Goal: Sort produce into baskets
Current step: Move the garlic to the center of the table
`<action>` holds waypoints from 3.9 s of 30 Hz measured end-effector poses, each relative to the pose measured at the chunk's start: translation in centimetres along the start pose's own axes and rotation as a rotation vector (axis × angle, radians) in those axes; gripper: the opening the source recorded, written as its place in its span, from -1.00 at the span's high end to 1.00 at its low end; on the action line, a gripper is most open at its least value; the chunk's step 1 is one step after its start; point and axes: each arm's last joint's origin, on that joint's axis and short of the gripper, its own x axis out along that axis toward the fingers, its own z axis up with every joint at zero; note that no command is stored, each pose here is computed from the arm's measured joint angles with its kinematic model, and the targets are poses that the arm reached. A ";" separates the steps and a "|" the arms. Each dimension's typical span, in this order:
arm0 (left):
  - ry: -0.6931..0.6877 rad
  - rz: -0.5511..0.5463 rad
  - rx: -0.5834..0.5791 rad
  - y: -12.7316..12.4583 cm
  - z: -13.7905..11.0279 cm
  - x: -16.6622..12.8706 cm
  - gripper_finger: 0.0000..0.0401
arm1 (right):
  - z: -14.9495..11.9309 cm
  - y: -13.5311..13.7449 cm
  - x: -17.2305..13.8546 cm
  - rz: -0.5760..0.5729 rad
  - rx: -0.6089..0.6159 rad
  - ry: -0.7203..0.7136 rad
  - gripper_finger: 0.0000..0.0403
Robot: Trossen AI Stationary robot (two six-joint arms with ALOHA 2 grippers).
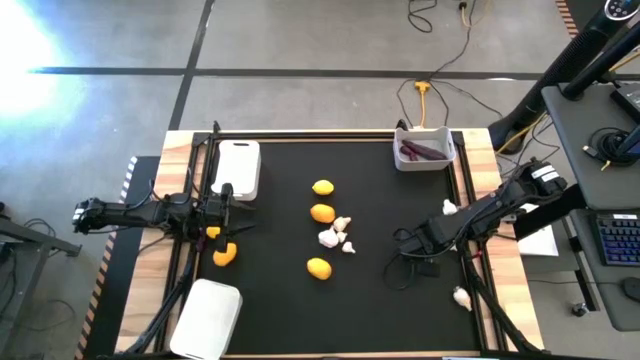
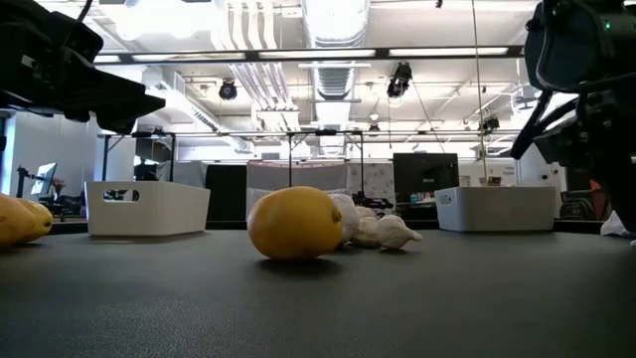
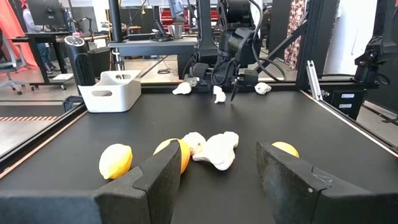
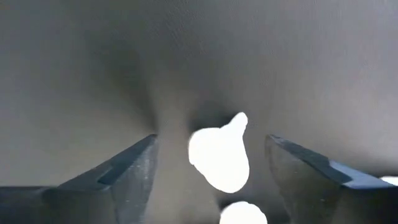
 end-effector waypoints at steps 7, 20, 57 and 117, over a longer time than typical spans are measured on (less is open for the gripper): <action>0.000 0.000 0.000 0.0 0.0 0.0 0.05 | -0.1 0.0 0.0 -0.004 0.002 0.006 0.03; 0.000 0.000 0.000 0.0 0.0 0.0 0.05 | 2.0 1.2 -3.1 0.074 0.047 -0.127 0.51; 0.000 0.000 0.000 0.0 0.0 0.0 0.05 | 15.4 7.6 -5.7 -0.102 0.078 -0.695 -0.05; 0.006 0.000 0.000 0.0 0.0 0.0 0.05 | 1.7 -15.1 4.9 -0.106 0.486 0.663 -0.06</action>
